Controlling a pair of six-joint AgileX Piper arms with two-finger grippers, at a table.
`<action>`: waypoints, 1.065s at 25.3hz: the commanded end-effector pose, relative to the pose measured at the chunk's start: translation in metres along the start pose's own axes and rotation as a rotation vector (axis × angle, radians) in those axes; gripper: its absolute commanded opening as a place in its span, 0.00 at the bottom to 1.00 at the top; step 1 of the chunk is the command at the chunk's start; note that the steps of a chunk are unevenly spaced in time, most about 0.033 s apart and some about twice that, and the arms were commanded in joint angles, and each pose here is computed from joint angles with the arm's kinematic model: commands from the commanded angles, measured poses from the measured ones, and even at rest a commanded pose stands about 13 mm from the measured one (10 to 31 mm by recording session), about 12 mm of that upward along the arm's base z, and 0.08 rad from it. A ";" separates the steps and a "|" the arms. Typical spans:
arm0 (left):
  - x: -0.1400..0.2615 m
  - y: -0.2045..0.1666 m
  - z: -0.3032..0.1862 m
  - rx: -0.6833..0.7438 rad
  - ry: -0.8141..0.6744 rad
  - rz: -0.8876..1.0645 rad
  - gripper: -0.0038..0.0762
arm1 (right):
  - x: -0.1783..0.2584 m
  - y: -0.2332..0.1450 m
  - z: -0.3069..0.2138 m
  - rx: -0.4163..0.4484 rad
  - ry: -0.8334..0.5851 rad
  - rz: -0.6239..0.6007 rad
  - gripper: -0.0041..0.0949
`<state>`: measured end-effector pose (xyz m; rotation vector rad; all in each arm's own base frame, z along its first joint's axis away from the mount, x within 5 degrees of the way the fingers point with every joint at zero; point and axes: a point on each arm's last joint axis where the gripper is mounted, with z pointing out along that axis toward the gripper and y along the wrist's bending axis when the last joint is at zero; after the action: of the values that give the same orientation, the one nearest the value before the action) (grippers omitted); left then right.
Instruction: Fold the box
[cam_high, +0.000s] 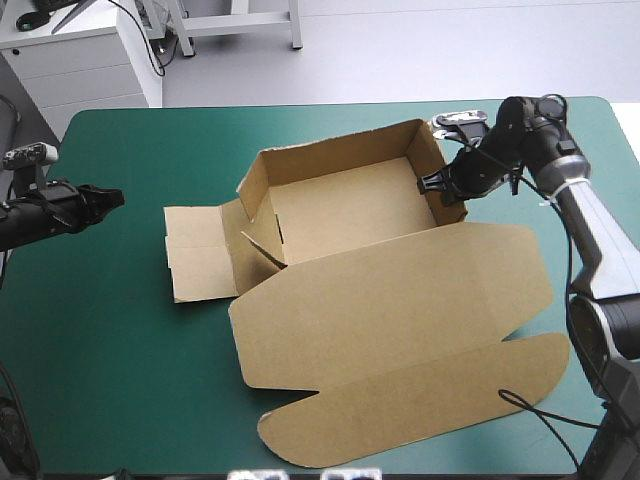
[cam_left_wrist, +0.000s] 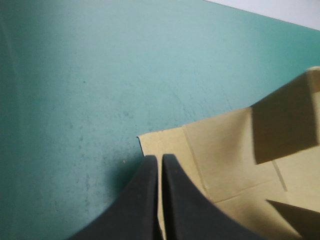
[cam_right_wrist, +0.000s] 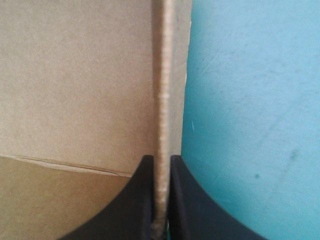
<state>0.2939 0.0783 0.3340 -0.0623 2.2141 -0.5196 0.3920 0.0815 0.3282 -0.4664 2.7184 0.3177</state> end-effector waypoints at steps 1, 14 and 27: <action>-0.010 0.000 0.004 0.029 -0.048 -0.047 0.06 | 0.010 0.009 -0.080 0.013 -0.184 -0.022 0.02; -0.003 0.018 0.042 0.014 0.000 -0.092 0.04 | 0.031 0.031 -0.146 -0.033 -0.362 -0.134 0.02; 0.002 0.010 0.061 0.050 0.045 -0.030 0.04 | 0.030 0.043 -0.151 -0.157 -0.404 -0.133 0.02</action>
<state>0.3391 0.0717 0.2714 -0.0487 2.3330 -0.5527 0.3228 0.0656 0.4313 -0.5501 2.3919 0.4137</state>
